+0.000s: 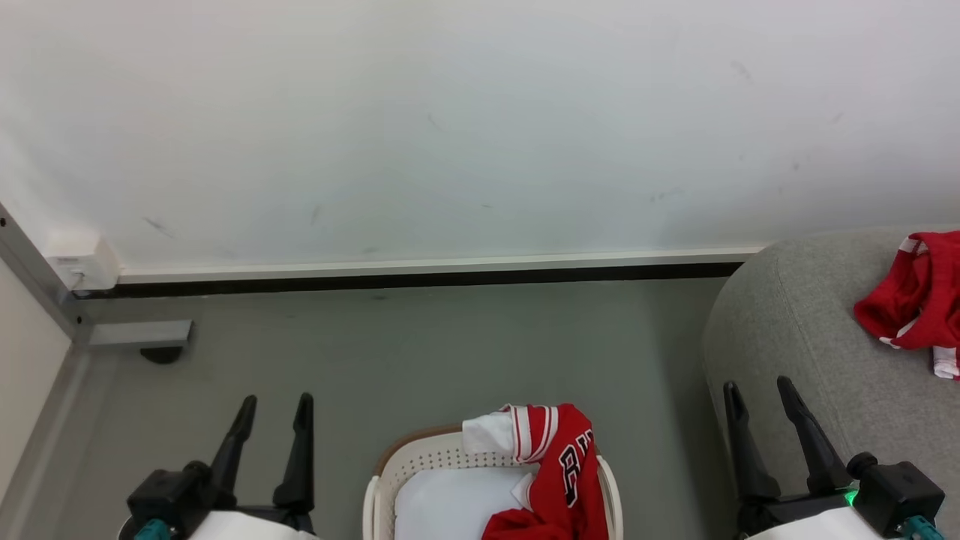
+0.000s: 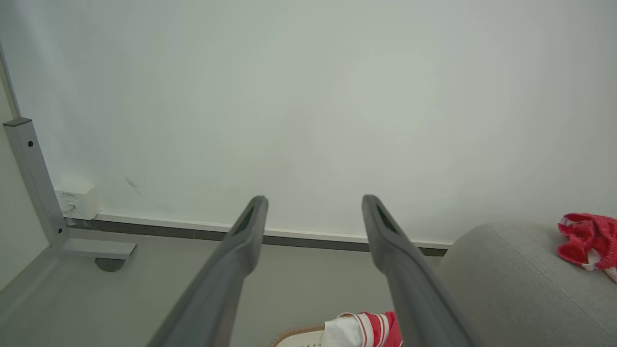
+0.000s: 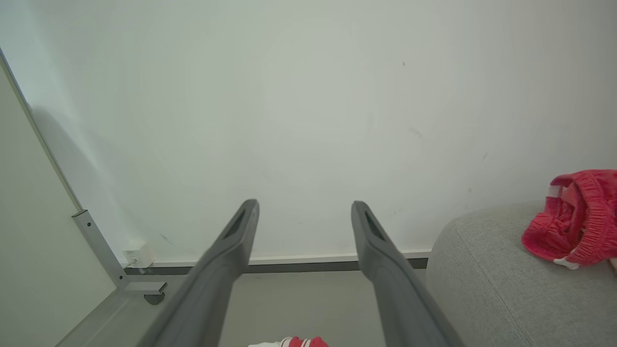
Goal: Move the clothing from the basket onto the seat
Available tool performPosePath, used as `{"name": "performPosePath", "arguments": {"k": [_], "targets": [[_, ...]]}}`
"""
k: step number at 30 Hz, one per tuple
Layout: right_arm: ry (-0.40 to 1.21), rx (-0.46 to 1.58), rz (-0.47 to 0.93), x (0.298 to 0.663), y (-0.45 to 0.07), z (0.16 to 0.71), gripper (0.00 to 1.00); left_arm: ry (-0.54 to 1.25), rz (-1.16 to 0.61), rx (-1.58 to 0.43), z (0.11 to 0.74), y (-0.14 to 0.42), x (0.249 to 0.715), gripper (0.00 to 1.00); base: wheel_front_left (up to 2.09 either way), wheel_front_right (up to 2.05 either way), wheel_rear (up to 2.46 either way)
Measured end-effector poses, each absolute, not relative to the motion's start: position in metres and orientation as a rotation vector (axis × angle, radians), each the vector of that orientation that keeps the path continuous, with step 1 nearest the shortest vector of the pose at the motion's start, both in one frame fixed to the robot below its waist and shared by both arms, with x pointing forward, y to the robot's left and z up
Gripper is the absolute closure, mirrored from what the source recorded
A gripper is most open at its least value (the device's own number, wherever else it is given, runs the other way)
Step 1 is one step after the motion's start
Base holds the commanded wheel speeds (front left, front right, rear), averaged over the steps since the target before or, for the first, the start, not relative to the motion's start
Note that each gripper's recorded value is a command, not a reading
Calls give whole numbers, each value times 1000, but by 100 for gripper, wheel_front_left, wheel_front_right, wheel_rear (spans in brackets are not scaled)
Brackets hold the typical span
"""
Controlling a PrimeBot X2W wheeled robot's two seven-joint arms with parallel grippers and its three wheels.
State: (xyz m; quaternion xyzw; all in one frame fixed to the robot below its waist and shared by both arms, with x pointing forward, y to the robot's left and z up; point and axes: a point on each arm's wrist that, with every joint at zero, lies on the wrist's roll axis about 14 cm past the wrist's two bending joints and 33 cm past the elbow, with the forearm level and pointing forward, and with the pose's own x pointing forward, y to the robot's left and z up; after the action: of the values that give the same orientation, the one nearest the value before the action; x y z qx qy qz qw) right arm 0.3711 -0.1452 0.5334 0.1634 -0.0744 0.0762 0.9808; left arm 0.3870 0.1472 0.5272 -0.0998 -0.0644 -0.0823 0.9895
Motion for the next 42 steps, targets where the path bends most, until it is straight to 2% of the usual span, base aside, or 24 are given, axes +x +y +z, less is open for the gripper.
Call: {"name": "performPosePath", "arguments": {"k": [9, 20, 28, 34, 42], "targets": [[-197, 308, 103, 389, -166, 546, 0, -103, -285, -207, 520, 109, 417, 0, 0, 0, 0], [-205, 259, -8, 413, -206, 540, 0, 71, -496, -159, 471, 43, 467, 0, 0, 0, 0], [-173, 241, -79, 432, -231, 521, 0, 260, -656, -108, 405, -4, 486, 0, 0, 0, 0], [-167, 206, -133, 446, -252, 511, 0, 443, -800, -37, 340, -33, 475, 0, 0, 0, 0], [-175, 179, -173, 461, -270, 503, 0, 711, -893, 62, 253, -39, 458, 0, 0, 0, 0]]}}
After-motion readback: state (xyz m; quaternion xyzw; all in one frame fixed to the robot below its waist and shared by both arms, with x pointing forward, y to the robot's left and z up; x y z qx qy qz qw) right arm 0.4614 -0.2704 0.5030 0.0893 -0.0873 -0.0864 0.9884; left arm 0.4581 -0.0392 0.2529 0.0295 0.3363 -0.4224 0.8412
